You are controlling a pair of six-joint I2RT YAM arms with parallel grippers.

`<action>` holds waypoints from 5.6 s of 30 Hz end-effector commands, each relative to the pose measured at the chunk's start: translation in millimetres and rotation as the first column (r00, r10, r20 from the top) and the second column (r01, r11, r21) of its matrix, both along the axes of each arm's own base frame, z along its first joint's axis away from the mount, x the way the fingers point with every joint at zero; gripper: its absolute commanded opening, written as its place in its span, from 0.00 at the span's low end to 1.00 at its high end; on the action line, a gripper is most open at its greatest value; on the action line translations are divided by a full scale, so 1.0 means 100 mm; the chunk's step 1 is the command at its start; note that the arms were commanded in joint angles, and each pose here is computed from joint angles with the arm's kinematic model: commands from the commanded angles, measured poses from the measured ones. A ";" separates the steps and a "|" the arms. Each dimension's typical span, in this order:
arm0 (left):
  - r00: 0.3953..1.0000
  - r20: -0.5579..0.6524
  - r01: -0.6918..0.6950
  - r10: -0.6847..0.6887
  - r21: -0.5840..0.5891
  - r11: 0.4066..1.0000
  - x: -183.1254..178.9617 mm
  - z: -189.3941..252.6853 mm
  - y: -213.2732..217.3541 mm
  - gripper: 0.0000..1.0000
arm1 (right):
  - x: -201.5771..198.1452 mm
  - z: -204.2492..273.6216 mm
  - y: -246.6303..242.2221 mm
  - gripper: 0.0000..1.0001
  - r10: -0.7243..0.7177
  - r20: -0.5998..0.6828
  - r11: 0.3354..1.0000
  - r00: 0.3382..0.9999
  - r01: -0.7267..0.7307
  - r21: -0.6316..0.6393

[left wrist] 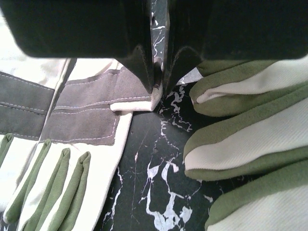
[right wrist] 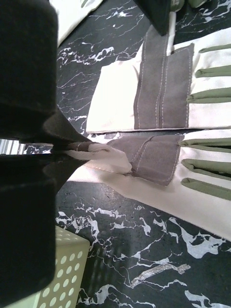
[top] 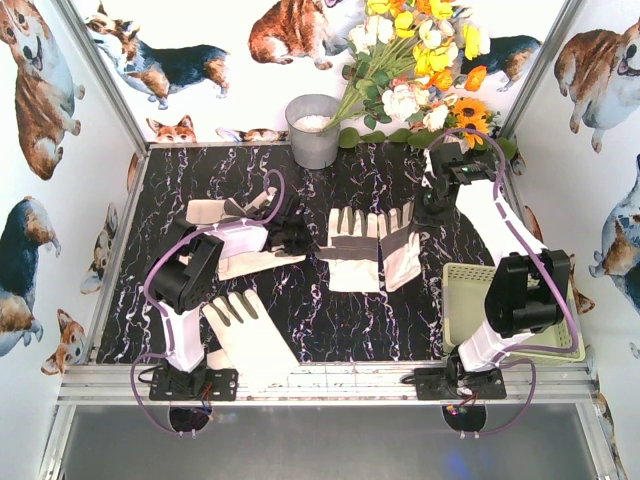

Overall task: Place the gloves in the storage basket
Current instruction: Turn over the glove in the glove, then adjust the glove at the center of the board.

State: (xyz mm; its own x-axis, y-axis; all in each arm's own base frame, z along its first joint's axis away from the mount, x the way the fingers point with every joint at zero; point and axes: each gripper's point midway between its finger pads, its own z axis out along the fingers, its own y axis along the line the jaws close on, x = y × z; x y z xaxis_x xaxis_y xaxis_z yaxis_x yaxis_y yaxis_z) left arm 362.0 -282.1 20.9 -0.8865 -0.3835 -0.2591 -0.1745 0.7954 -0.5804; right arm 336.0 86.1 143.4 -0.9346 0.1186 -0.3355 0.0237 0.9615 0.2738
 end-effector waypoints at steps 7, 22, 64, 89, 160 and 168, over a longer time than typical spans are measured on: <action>0.999 0.027 -0.023 0.025 -0.069 0.997 -0.06 0.16 -0.20 0.01 | 0.11 0.24 0.17 0.00 -0.051 0.128 0.997 0.990 0.044 0.058; 0.999 0.026 -0.023 0.025 -0.073 0.997 -0.09 0.16 -0.23 0.00 | 0.07 0.23 0.50 0.00 -0.015 0.137 0.992 0.990 -0.003 0.127; 0.999 0.024 -0.022 0.024 -0.098 0.995 -0.10 0.16 -0.29 0.00 | 0.11 -0.56 1.84 0.00 0.202 -0.016 0.906 0.979 -0.181 0.383; 0.994 0.076 -0.078 0.082 -0.061 0.995 -0.08 0.35 -0.13 0.37 | 0.11 0.12 1.50 0.58 0.248 0.154 0.915 0.956 -0.283 0.287; 1.000 0.028 -0.015 0.012 0.094 0.995 -0.20 -0.08 -0.10 0.00 | 0.20 -0.59 0.53 0.06 0.100 -0.015 0.965 0.995 -0.094 0.247; 1.000 0.024 -0.015 0.013 0.101 0.995 -0.21 -0.09 -0.08 0.00 | 0.27 -0.58 0.54 0.06 0.148 0.024 0.960 0.989 -0.150 0.238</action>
